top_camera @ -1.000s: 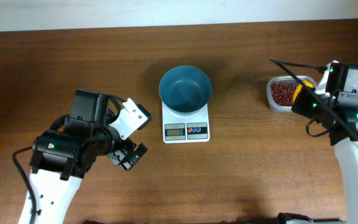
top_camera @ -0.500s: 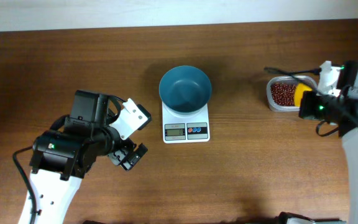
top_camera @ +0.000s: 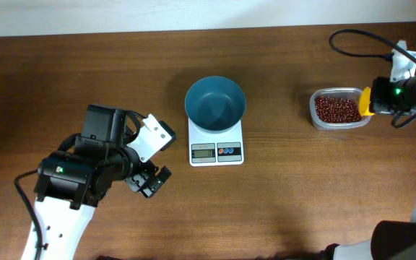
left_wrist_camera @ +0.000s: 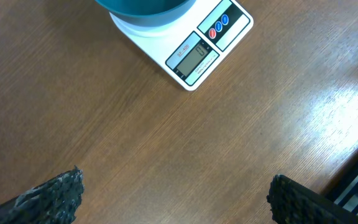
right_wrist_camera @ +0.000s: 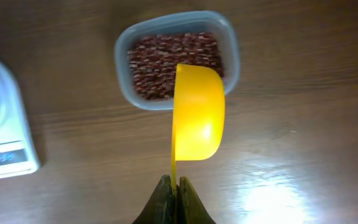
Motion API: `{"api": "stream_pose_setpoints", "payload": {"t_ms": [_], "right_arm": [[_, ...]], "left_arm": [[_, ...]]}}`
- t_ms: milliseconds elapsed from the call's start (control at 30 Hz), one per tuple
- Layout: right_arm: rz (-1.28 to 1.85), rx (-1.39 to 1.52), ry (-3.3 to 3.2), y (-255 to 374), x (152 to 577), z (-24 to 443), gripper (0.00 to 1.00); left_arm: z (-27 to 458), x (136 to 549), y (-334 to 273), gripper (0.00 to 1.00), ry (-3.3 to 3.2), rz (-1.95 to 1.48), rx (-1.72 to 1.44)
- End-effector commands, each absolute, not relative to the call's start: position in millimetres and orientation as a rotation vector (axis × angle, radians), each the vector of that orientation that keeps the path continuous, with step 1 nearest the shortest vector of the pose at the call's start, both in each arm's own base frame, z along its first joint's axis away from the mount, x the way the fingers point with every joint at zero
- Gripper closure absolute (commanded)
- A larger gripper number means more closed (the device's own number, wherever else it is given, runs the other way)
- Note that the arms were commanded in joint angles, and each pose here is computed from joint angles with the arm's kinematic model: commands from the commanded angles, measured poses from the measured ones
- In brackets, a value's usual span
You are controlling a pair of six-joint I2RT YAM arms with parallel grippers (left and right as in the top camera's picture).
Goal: Scoop item into bowl and weigh 50g on scale
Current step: 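Lower the yellow scoop into the red bean tub with the right gripper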
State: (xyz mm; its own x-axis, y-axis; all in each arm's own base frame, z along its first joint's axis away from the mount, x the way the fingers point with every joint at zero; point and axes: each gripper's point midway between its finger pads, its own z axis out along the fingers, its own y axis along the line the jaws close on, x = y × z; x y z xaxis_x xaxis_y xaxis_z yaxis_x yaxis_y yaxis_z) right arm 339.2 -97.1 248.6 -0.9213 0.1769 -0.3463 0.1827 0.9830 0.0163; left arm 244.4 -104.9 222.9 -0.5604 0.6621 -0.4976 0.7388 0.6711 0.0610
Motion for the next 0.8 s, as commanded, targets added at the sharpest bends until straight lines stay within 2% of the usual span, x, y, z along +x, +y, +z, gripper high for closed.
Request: {"api": "stream_pose_setpoints", "payload": {"t_ms": [0, 133, 300, 767], "right_arm": [[-0.087, 0.248, 2.849, -105, 351, 225, 0.96], [-0.178, 0.175, 2.941, -103, 365, 193, 0.96], [-0.236, 0.105, 2.848, -105, 401, 188, 0.96], [-0.289, 0.019, 2.933, -114, 414, 145, 0.96]], "left_arm": [[228, 248, -104, 0.01, 2.378, -0.199, 1.097], [228, 248, -104, 0.01, 2.378, -0.199, 1.097], [228, 248, -104, 0.01, 2.378, -0.199, 1.097], [228, 248, -104, 0.01, 2.378, -0.199, 1.097]]}}
